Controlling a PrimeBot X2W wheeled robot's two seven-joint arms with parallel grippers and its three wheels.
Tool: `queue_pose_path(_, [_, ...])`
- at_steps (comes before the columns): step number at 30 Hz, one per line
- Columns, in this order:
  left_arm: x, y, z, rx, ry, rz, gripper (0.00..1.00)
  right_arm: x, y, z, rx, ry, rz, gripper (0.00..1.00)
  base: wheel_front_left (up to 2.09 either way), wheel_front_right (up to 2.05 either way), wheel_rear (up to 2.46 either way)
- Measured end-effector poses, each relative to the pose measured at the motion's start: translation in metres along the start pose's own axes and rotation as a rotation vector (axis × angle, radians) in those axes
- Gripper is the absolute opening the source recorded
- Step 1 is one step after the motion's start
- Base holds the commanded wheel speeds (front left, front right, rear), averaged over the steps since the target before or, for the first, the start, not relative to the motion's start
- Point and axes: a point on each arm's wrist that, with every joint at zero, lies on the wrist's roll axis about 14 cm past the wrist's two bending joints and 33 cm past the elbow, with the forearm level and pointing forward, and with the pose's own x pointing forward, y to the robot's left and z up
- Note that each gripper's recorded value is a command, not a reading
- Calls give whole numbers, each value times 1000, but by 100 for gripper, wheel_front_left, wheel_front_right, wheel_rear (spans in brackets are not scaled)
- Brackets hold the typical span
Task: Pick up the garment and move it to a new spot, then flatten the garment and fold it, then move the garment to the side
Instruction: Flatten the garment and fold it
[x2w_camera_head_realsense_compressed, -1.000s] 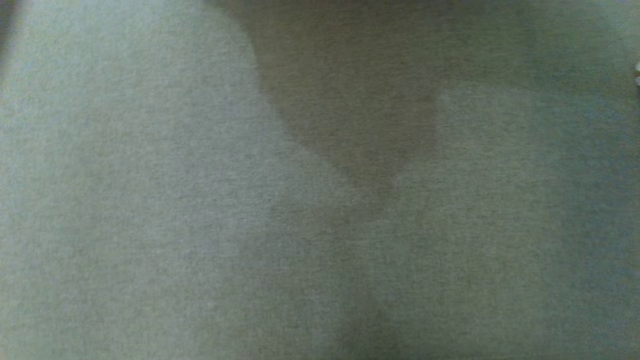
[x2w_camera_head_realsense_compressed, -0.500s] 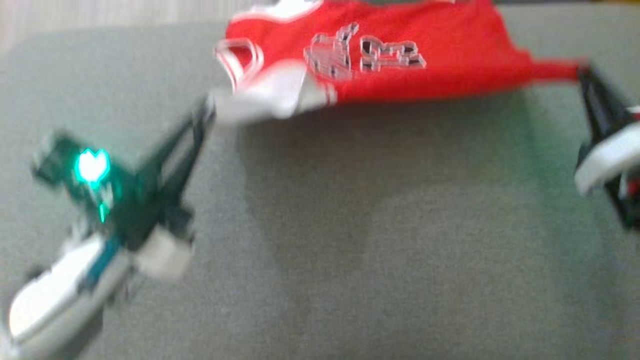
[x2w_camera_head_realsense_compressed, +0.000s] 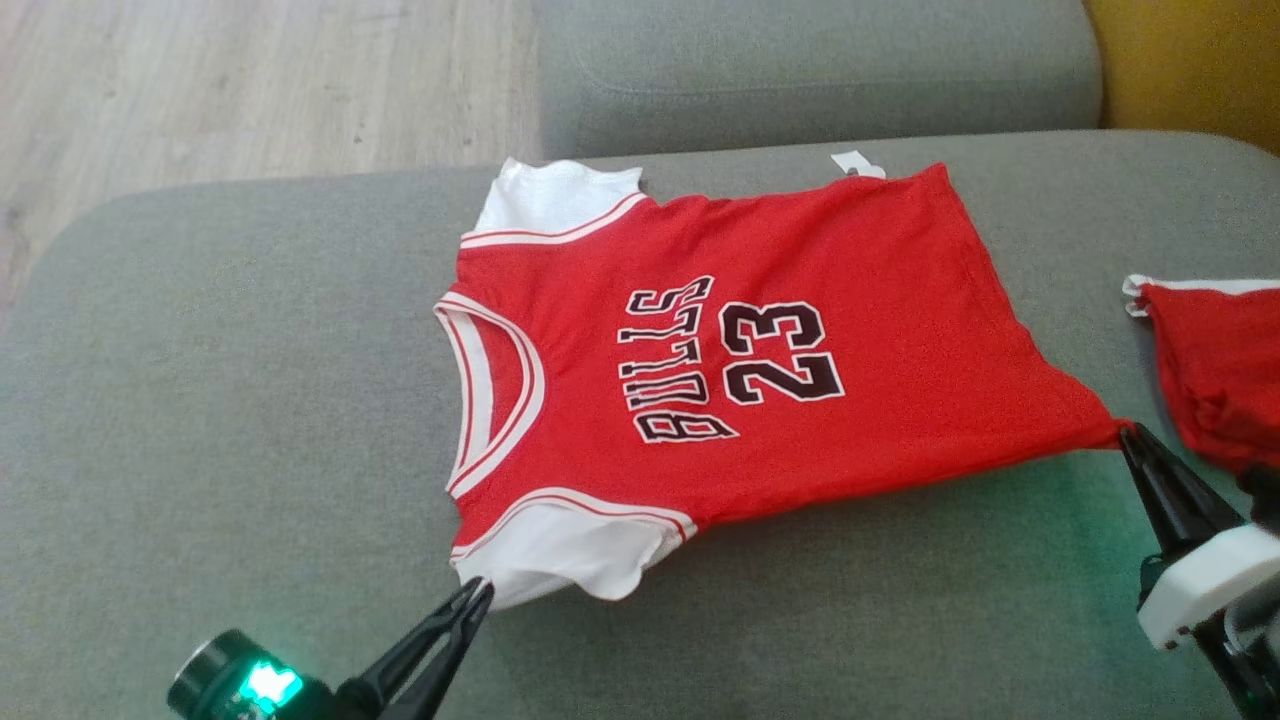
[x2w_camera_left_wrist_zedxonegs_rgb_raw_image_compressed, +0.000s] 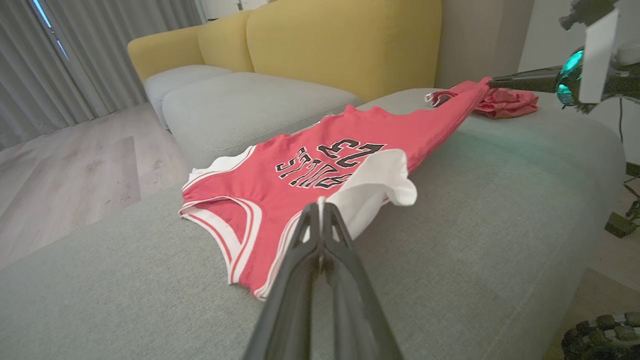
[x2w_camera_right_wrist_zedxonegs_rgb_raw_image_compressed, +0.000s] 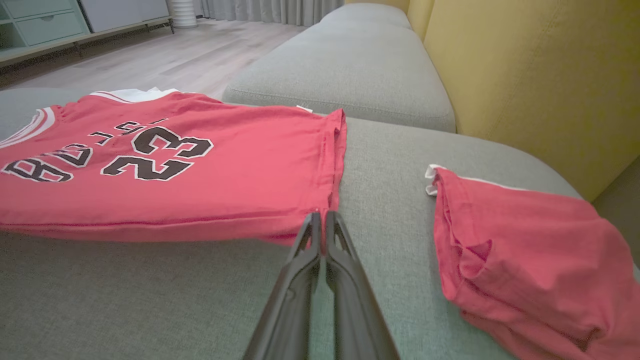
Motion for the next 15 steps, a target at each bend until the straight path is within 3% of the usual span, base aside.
queue_pose_path(5, [16,15,-2,46,21,-17,0,5,-4,0,9,-4,-14,0,0,0,0])
queue_pose_path(15, [106,87,50,297,-109,-11,0,62,-16,32,-1,-72,-24,0,0,0,0])
